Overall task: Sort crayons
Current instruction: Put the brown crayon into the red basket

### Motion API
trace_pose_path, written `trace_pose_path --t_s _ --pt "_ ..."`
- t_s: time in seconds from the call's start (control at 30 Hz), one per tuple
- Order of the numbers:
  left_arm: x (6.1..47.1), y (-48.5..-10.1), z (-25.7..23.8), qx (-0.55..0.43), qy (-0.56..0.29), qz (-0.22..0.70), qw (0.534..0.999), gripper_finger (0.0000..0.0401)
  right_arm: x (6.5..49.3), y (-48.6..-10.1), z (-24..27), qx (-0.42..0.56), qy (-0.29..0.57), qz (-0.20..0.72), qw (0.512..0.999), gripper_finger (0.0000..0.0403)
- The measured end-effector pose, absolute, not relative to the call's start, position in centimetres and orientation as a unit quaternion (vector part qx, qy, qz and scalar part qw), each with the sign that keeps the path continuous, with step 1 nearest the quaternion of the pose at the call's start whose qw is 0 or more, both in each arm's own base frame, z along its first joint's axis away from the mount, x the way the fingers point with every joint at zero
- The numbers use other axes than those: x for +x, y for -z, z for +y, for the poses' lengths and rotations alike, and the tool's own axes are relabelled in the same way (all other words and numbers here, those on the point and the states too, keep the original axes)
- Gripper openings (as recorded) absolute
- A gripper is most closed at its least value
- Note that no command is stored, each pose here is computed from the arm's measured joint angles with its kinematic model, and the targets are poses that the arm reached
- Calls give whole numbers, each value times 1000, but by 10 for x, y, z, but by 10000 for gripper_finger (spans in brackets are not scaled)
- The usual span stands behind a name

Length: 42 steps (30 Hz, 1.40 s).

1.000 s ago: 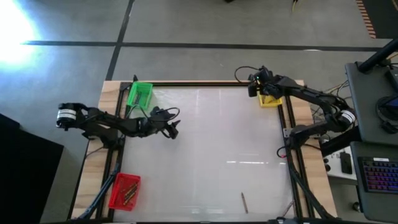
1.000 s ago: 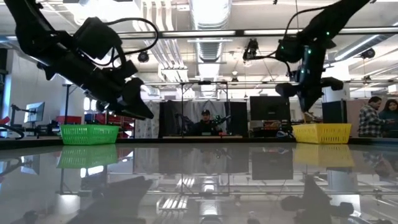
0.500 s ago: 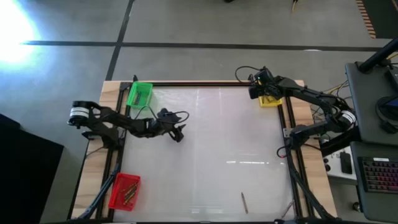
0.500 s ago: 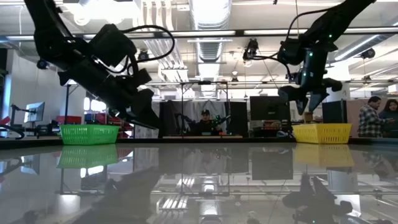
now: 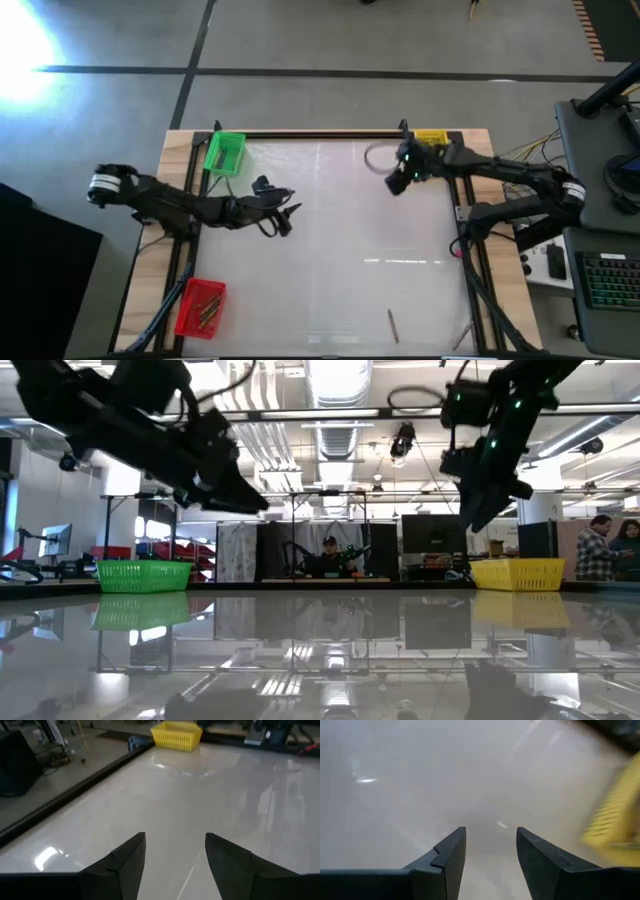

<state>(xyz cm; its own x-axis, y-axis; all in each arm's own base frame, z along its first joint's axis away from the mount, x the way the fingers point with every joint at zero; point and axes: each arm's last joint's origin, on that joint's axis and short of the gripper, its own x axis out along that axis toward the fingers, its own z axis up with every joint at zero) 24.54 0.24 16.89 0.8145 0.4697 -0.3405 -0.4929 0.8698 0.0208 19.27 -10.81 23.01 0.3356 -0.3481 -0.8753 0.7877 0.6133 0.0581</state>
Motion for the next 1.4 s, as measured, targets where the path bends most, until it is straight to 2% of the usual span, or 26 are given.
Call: trace_pose_path --t_s 0.3,0.6,0.93,1.23,1.4 --pt "218 -183 -16 -13 -234 146 961 190 219 -231 4 273 237 462 810 162" --pt "215 -179 -27 -8 -218 159 963 190 219 -203 100 287 168 517 789 162" --pt "221 -180 -26 -25 -264 120 957 191 224 -194 166 324 168 538 760 162" --pt "223 -178 -34 -37 -227 121 966 190 254 -174 219 327 182 585 720 162" --pt "221 -180 -42 -43 -195 120 973 190 272 -176 255 328 153 592 721 162"
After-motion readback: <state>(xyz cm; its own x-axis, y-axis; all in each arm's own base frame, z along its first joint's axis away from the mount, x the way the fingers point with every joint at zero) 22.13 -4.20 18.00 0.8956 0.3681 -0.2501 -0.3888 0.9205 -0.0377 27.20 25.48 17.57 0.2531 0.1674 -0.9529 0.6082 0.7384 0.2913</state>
